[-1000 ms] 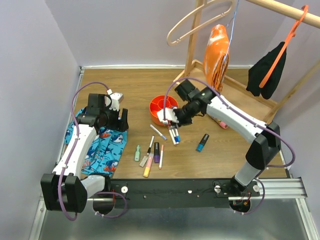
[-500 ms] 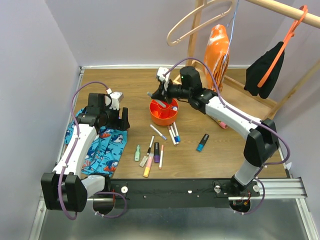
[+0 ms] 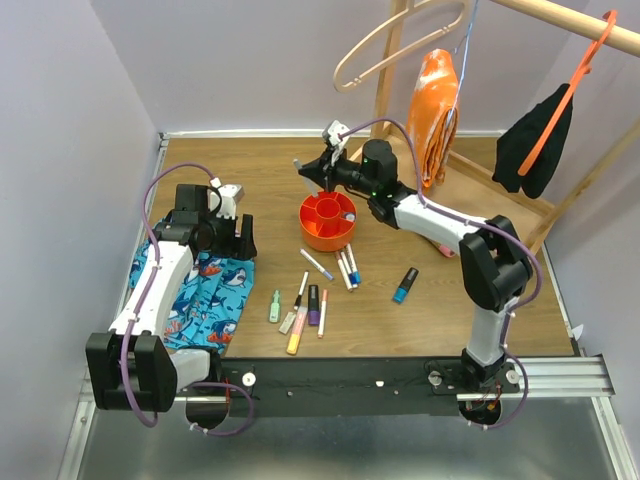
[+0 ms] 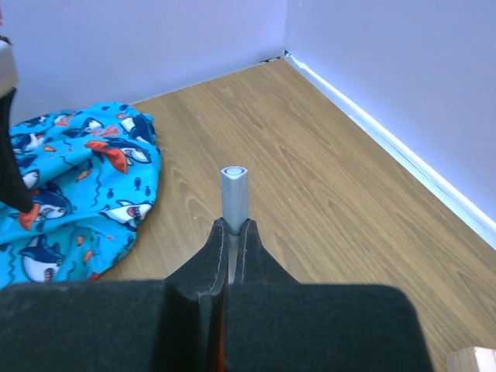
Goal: Sort the stationery into containers
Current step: Place the pen in the storage box.
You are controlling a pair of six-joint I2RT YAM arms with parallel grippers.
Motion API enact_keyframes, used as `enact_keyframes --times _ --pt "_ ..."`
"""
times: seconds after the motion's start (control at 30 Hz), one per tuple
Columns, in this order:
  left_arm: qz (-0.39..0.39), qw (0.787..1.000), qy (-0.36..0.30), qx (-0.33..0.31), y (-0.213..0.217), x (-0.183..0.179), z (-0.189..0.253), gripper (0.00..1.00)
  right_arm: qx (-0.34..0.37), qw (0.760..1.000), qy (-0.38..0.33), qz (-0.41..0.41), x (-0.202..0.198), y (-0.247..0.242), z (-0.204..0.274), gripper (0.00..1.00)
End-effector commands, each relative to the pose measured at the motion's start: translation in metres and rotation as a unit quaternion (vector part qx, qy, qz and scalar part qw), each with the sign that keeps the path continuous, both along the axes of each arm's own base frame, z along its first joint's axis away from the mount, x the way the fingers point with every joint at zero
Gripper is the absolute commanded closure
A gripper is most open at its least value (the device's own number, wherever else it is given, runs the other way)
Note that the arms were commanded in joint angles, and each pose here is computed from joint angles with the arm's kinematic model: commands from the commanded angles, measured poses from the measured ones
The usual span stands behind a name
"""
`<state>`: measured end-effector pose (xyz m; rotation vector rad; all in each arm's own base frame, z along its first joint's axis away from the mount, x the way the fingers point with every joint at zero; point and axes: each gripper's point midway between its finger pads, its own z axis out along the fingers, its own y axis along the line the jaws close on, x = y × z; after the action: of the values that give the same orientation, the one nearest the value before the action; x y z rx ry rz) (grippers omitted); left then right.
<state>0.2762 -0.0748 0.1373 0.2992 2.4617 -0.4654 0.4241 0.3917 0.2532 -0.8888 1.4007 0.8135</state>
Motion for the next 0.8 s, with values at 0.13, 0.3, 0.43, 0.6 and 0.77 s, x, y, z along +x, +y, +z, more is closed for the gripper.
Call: enact_keyframes --times 0.13,0.3,0.43,0.6,0.77 --pt "-0.019 1.000 0.007 -0.012 -0.002 0.006 0.008 0.14 0.027 0.999 -0.033 -0.025 0.045 -0.011 -0.018 0.99" --pt "-0.017 1.000 0.012 -0.009 0.000 0.007 0.003 0.13 0.005 0.999 -0.035 -0.022 0.048 -0.014 -0.039 0.99" --pt "-0.015 1.000 0.011 -0.003 0.003 0.011 0.002 0.13 -0.017 0.999 -0.027 -0.015 0.038 -0.019 -0.062 0.98" --pt "-0.015 1.000 0.008 0.000 0.005 0.013 0.004 0.13 -0.031 0.999 -0.027 -0.015 0.031 -0.024 -0.070 0.87" --pt "-0.013 1.000 0.007 -0.002 0.006 0.013 0.003 0.13 -0.034 0.999 -0.024 -0.017 0.026 -0.029 -0.067 0.71"
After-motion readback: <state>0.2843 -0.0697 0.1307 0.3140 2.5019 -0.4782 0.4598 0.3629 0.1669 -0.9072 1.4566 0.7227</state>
